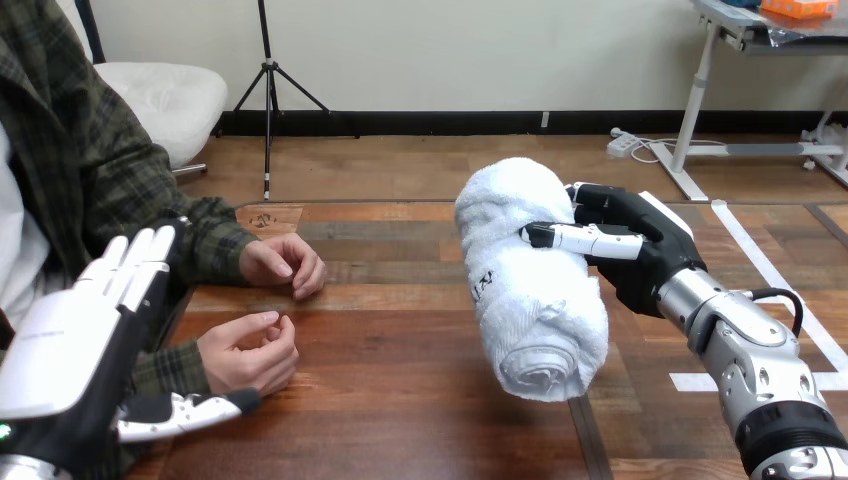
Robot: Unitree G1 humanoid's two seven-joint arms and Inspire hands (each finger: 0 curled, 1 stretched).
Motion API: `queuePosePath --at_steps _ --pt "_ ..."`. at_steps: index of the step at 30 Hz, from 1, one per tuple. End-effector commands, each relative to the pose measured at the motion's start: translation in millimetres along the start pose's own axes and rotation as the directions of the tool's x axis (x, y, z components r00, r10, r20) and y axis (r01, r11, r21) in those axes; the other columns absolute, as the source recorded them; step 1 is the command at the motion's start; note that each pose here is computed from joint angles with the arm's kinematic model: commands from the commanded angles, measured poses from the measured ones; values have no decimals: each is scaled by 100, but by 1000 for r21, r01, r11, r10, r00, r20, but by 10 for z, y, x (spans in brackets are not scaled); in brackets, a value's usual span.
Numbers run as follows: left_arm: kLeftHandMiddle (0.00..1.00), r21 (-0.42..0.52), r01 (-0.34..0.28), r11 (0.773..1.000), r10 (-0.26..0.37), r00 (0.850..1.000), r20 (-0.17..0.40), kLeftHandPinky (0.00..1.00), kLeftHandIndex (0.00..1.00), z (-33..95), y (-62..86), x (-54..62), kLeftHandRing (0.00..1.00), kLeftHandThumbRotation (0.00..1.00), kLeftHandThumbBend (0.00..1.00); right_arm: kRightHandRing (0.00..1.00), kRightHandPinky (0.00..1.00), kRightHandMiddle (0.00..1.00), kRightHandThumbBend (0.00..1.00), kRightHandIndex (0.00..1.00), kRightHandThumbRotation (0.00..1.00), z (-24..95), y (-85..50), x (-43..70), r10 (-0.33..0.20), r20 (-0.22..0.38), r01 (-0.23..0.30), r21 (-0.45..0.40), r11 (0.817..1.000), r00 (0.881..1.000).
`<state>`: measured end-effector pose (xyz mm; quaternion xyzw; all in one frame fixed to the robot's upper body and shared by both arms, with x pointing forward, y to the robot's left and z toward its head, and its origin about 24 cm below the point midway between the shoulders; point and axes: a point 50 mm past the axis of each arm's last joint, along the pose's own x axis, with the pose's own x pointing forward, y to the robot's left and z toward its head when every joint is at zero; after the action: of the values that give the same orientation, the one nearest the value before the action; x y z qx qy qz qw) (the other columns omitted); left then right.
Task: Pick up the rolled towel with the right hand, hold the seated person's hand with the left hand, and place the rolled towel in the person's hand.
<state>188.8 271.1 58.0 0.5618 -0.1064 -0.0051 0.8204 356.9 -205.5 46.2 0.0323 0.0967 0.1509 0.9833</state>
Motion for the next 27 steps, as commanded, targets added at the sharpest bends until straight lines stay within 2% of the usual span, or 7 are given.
queuePosePath --at_steps 1,14,27 --pt "99 49 -12 999 10 1000 27 94 99 -52 83 168 100 46 100 15 10 24 73 32 0 274 -28 44 10 100 -6 -31 999 995" --pt "96 134 98 986 -92 995 -51 90 96 -305 7 245 96 43 100 15 11 24 74 33 0 341 -56 20 16 114 -13 -33 999 993" --pt "92 175 181 968 -165 981 -99 86 93 -538 -99 276 90 34 100 15 10 23 73 32 0 455 -60 -25 39 156 -35 -32 999 987"
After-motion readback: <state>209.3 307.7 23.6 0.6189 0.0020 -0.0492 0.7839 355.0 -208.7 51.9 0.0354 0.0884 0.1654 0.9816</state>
